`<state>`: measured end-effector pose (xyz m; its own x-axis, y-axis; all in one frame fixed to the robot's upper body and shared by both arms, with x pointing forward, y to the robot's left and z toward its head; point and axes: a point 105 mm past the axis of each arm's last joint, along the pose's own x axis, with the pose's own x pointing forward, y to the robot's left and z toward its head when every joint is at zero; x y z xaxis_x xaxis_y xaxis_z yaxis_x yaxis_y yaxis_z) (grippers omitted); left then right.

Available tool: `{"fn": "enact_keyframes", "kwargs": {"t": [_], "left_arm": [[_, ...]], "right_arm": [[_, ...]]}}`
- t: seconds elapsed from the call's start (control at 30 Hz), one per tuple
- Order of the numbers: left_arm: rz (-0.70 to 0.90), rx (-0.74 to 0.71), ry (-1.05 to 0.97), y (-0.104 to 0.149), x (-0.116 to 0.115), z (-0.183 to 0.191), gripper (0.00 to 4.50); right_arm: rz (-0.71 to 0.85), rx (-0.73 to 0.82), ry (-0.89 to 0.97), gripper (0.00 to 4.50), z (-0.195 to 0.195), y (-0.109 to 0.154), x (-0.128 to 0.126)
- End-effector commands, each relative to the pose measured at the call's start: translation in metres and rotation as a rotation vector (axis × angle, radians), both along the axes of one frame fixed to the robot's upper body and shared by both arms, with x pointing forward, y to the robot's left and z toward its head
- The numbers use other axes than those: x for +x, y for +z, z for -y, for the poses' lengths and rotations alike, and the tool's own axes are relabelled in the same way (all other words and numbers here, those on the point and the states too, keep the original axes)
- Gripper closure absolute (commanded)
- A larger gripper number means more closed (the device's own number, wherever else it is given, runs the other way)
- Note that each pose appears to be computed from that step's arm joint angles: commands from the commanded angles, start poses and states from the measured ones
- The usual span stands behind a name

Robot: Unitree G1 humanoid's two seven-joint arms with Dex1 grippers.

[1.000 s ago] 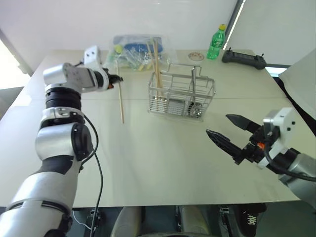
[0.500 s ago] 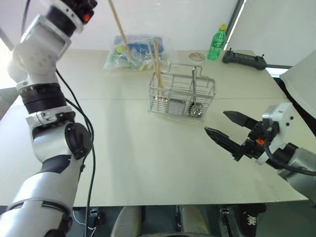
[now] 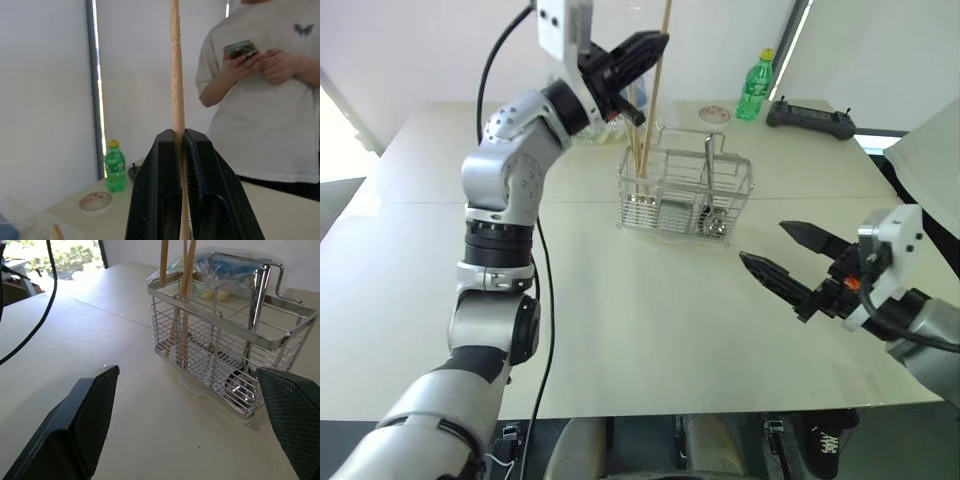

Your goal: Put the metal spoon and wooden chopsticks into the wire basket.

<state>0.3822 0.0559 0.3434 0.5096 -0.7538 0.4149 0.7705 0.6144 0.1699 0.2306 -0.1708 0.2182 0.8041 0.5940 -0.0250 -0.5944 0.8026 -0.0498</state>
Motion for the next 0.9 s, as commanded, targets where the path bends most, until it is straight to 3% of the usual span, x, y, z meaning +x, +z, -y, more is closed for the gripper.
{"fn": "enact_keyframes", "kwargs": {"t": [0.03, 0.2, 0.57, 0.67, 0.83, 0.9], "left_arm": [[0.057, -0.034, 0.022, 0.009, -0.002, -0.001, 4.45], [0.046, -0.065, 0.046, 0.008, 0.005, -0.001, 4.45], [-0.018, -0.067, 0.1, -0.031, 0.023, 0.002, 4.45], [-0.041, -0.072, 0.079, -0.037, 0.021, 0.003, 3.39], [-0.073, -0.113, 0.047, -0.032, 0.016, 0.0, 0.82], [-0.086, -0.12, 0.028, -0.026, 0.013, -0.004, 0.11]], "right_arm": [[0.056, -0.01, -0.012, 0.0, 0.001, 0.012, -0.004], [0.052, -0.011, -0.018, 0.0, 0.004, 0.013, -0.004], [0.057, 0.001, -0.01, 0.0, 0.003, 0.016, -0.002], [0.058, 0.004, -0.011, 0.0, 0.004, 0.018, -0.002], [0.057, 0.01, -0.015, 0.0, 0.005, 0.017, -0.002], [0.057, 0.01, -0.017, 0.0, 0.006, 0.017, -0.001]]}}
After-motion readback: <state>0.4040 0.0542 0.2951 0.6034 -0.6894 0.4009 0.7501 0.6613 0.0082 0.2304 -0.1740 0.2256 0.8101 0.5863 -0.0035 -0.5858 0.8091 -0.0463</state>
